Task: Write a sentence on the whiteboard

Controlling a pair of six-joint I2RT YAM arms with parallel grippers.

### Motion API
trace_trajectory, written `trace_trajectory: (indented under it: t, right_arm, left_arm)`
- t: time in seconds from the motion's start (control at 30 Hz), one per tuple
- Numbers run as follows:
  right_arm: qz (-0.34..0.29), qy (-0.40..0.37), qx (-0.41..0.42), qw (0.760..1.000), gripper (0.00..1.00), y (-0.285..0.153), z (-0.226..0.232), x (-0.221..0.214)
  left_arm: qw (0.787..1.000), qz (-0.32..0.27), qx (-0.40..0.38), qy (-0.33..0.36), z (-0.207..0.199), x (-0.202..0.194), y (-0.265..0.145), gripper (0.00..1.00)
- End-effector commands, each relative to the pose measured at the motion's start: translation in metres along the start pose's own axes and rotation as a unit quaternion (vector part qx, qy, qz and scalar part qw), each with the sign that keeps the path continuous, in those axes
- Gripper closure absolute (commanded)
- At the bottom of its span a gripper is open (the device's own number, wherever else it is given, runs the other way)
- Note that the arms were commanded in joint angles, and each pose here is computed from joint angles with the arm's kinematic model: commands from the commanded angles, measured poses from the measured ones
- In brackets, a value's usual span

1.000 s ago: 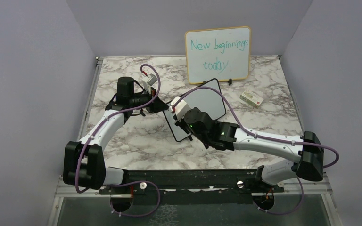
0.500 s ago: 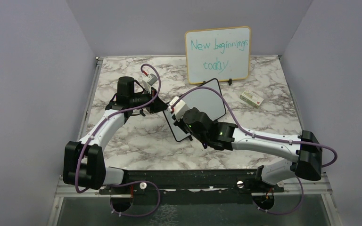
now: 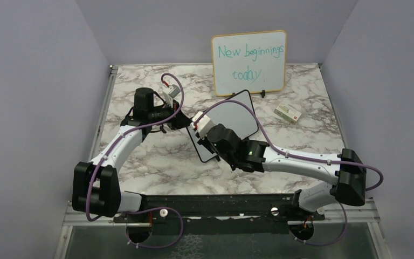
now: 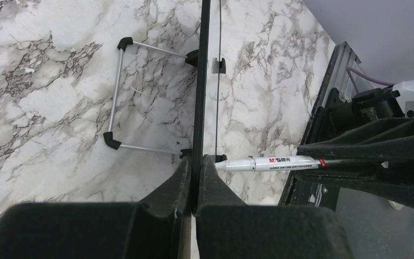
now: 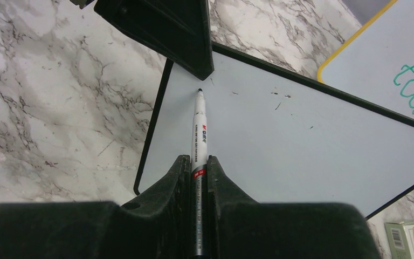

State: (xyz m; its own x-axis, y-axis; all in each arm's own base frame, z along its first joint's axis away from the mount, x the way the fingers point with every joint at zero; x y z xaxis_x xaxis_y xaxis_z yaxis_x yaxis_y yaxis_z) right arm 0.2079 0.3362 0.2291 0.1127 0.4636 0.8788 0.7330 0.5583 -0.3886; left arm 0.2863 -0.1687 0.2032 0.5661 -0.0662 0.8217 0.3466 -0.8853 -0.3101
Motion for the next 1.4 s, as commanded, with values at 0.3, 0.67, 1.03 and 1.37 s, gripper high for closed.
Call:
trace_trajectory:
  t: [0.3, 0.67, 1.03, 1.37]
  right_arm:
    - [-0.016, 0.003, -0.02, 1.0, 1.0, 0.006, -0.001, 0.008]
    - [-0.021, 0.0, 0.004, 1.0, 1.0, 0.007, 0.005, 0.01]
    - [-0.015, -0.007, 0.026, 1.0, 1.0, 0.008, 0.011, 0.007]
    - [0.007, -0.015, 0.029, 0.999, 1.0, 0.006, 0.012, -0.002]
  left_arm:
    - [0.999, 0.028, 0.021, -0.018, 0.006, -0.015, 0.002, 1.0]
    - [0.999, 0.031, 0.021, -0.018, 0.006, -0.016, 0.003, 1.0]
    - [0.999, 0.032, 0.024, -0.016, 0.007, -0.016, 0.003, 1.0]
    - [0.999, 0.034, 0.023, -0.018, 0.007, -0.017, 0.003, 1.0]
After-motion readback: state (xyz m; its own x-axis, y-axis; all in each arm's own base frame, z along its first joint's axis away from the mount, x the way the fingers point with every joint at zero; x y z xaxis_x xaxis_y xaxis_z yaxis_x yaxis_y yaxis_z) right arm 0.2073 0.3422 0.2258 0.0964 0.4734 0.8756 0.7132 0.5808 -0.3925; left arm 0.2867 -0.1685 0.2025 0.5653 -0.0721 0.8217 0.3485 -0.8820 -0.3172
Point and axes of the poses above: each gripper's point midway between its finger pads, its own y axis out along the fingers, its own z axis along the line the jaws close on, x = y × z, the point moved 4 cm from there along -y, back along the fingers, and after that the axes turned 2 degrees about y, right-handed, at the moved point
